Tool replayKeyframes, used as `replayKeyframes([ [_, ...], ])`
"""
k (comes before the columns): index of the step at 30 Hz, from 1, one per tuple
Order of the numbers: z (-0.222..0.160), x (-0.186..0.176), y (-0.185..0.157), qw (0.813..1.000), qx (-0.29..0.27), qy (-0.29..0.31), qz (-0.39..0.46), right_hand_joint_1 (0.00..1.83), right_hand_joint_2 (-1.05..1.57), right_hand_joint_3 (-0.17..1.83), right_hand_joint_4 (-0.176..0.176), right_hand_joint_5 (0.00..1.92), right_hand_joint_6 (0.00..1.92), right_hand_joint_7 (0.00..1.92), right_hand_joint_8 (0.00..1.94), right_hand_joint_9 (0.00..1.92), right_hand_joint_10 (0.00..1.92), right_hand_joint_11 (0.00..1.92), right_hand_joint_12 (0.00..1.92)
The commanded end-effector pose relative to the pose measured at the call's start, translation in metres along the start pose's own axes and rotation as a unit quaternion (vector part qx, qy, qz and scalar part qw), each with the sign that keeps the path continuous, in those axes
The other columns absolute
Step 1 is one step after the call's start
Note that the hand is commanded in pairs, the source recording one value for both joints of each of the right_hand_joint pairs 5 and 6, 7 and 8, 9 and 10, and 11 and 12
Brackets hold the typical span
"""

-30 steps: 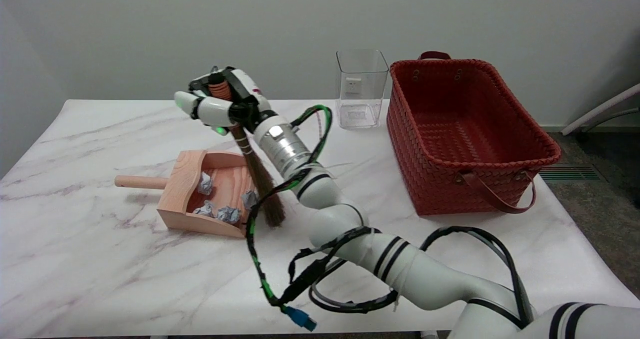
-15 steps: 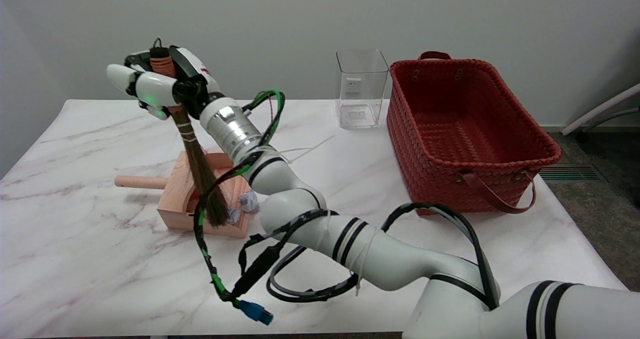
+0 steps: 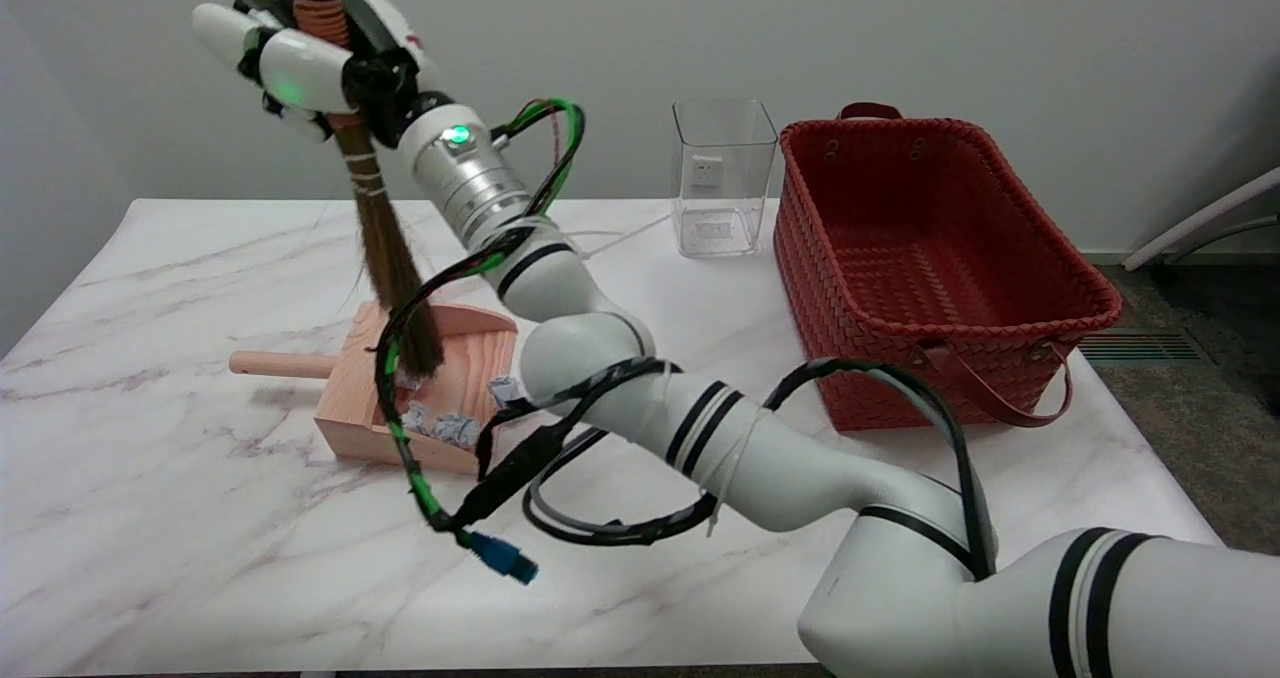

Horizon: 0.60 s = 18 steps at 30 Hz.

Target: Sweep the paper ball into the dustpan.

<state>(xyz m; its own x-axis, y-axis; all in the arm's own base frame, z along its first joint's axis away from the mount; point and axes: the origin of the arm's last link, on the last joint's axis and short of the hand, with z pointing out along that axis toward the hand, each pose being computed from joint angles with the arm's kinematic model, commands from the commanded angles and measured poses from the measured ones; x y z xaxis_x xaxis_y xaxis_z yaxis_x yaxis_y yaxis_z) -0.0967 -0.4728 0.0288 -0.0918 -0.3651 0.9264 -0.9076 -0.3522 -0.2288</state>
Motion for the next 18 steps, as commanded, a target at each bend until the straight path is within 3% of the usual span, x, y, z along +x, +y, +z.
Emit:
replayKeyframes([
  [1, -0.070, 0.101, -0.011, 0.986, -0.004, 0.031, -0.167, 1.18, 1.57, 0.53, 0.000, 1.92, 1.92, 1.92, 1.92, 1.92, 1.92, 1.85, 1.85],
  [8, -0.128, 0.151, 0.003, 0.974, -0.044, 0.072, -0.212, 1.19, 1.57, 0.47, 0.000, 1.92, 1.92, 1.92, 1.92, 1.92, 1.92, 1.86, 1.86],
  [18, -0.172, 0.165, 0.028, 0.957, -0.071, 0.087, -0.266, 1.19, 1.57, 0.46, 0.000, 1.92, 1.92, 1.92, 1.92, 1.92, 1.92, 1.86, 1.86],
])
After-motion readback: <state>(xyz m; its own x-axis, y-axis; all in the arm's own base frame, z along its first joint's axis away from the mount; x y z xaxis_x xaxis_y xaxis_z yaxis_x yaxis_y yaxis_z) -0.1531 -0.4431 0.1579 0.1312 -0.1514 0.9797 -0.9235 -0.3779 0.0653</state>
